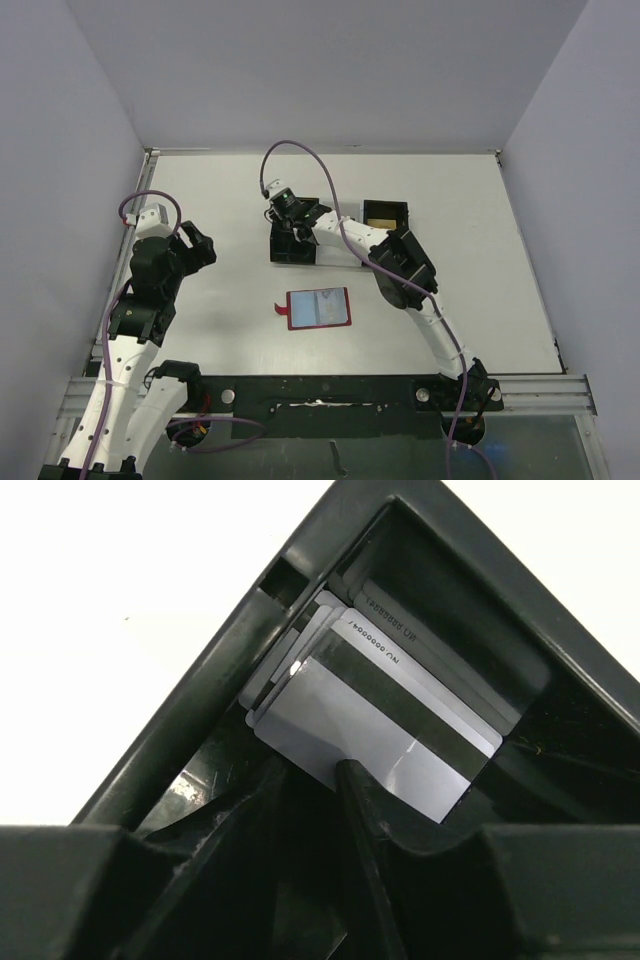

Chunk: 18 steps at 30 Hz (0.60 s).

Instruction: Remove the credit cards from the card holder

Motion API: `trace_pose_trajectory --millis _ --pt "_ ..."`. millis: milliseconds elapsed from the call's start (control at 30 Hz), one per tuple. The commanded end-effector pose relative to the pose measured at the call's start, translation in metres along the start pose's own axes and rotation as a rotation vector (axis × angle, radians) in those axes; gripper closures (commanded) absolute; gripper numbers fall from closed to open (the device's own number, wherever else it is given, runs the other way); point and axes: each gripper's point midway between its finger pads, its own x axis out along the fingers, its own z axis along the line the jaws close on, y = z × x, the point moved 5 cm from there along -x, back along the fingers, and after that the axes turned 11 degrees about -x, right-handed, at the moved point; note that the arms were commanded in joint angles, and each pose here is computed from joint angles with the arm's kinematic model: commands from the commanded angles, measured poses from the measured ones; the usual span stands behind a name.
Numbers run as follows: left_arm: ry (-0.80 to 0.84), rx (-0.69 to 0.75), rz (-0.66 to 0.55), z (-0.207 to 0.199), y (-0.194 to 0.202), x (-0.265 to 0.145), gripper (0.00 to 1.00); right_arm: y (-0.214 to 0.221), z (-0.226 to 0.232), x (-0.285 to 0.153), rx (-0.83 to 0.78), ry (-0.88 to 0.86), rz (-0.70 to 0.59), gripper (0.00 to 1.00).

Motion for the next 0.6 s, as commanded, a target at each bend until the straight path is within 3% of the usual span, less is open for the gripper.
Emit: trace_pose_trajectory --millis 0,333,567 --pt "0.046 0.004 -0.047 -0.008 -0.011 -0.001 0.26 -0.032 -0.005 -0.029 0.008 -0.020 -0.115 0.70" --pt "0.049 0.006 -0.037 -0.008 -0.009 0.000 0.26 -0.040 -0.011 -0.039 0.010 -0.003 -0.125 0.68" --pt "0.060 0.006 -0.032 -0.010 -0.009 0.001 0.26 -0.065 -0.021 -0.069 0.012 -0.020 -0.222 0.63"
